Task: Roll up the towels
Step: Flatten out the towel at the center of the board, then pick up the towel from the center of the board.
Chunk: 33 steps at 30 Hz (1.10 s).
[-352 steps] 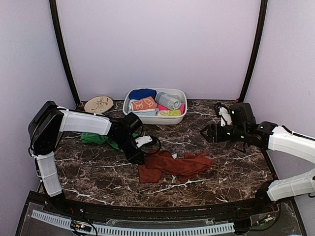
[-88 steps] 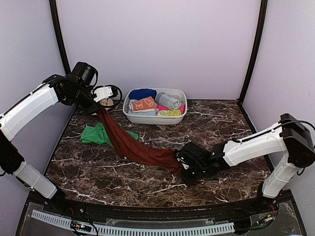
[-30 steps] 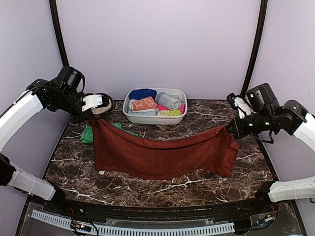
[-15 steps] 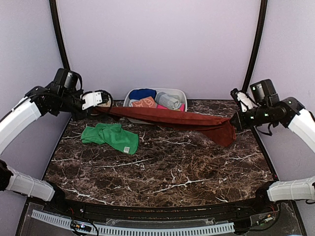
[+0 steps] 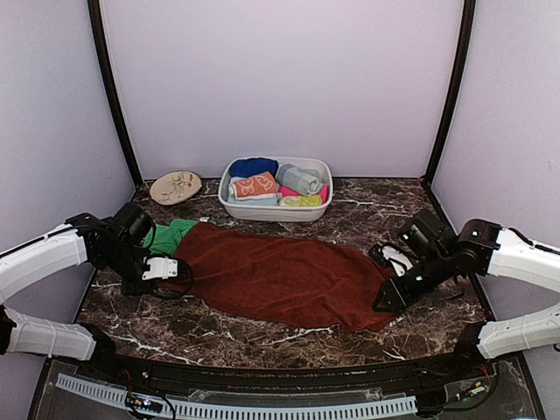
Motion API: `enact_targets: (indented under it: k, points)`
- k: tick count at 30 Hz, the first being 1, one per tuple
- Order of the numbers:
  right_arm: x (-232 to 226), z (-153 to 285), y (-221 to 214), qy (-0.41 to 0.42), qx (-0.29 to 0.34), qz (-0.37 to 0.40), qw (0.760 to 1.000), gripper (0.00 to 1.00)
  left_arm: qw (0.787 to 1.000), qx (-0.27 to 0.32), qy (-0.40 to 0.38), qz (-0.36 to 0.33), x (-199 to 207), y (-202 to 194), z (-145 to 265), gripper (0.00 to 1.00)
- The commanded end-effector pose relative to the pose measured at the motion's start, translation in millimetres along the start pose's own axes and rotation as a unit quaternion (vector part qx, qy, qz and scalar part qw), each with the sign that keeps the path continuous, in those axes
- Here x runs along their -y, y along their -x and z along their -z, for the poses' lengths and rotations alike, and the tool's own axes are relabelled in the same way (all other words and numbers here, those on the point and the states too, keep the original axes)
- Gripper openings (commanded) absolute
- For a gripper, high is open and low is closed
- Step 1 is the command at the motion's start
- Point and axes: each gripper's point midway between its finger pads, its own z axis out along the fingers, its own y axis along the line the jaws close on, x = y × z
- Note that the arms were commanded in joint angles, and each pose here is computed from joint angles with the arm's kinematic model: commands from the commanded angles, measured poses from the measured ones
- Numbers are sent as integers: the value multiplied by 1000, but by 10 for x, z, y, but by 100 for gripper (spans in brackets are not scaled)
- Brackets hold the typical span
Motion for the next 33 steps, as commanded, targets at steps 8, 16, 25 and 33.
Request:
enact_targets:
  k: [8,16,25,33]
  points:
    - [219,329,459,-63,94,-85,990,77,997,-12,-80,-19,419,-166,155,10]
    - [1137,68,871,-154,113,-163,968,76,999,-23,-32,-7,301,-228,35,26]
    - [1677,-437,778,-193,50,-195,960,67,995,70,42,48,-652,501,228,35]
    - [1782,-725,600,-179,39,-213,960,59,966,115,53,225,-2058,578,137,33]
